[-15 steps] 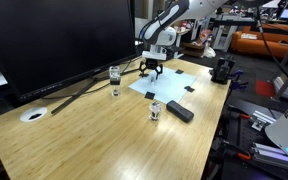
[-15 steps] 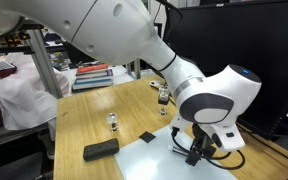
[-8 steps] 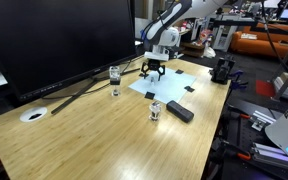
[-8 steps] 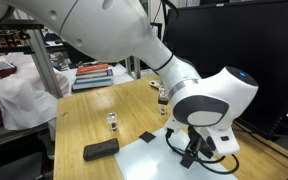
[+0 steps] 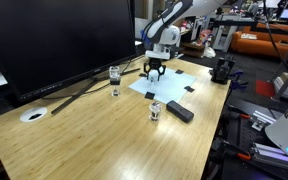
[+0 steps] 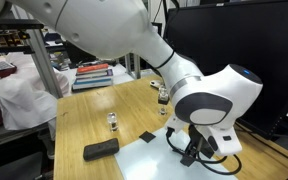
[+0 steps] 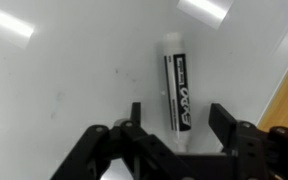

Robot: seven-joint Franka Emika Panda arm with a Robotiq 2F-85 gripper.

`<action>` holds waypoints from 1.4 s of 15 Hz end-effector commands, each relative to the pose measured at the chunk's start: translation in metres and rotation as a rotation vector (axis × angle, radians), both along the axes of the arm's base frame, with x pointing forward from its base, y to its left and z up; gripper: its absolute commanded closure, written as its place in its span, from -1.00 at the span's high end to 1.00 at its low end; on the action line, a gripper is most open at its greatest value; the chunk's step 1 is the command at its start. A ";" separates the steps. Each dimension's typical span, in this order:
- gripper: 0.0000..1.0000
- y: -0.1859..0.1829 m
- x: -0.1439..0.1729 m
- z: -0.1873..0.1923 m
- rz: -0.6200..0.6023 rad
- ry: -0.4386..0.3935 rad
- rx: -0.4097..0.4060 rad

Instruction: Pick up the marker and write on the piece of paper

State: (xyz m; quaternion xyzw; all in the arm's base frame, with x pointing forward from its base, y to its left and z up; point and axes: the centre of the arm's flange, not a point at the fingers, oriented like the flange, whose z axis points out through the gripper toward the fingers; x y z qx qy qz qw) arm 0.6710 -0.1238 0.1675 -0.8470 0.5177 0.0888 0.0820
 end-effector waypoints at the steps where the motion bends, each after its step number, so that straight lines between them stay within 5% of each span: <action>1: -0.21 0.001 -0.003 -0.008 0.014 0.025 0.017; 7: -0.97 0.002 -0.004 -0.010 0.014 0.043 0.044; 13: -0.90 0.003 -0.010 -0.001 0.087 -0.076 0.067; 17: -0.90 0.000 -0.014 0.006 0.249 -0.218 0.104; 21: -0.90 0.003 -0.026 0.007 0.435 -0.274 0.213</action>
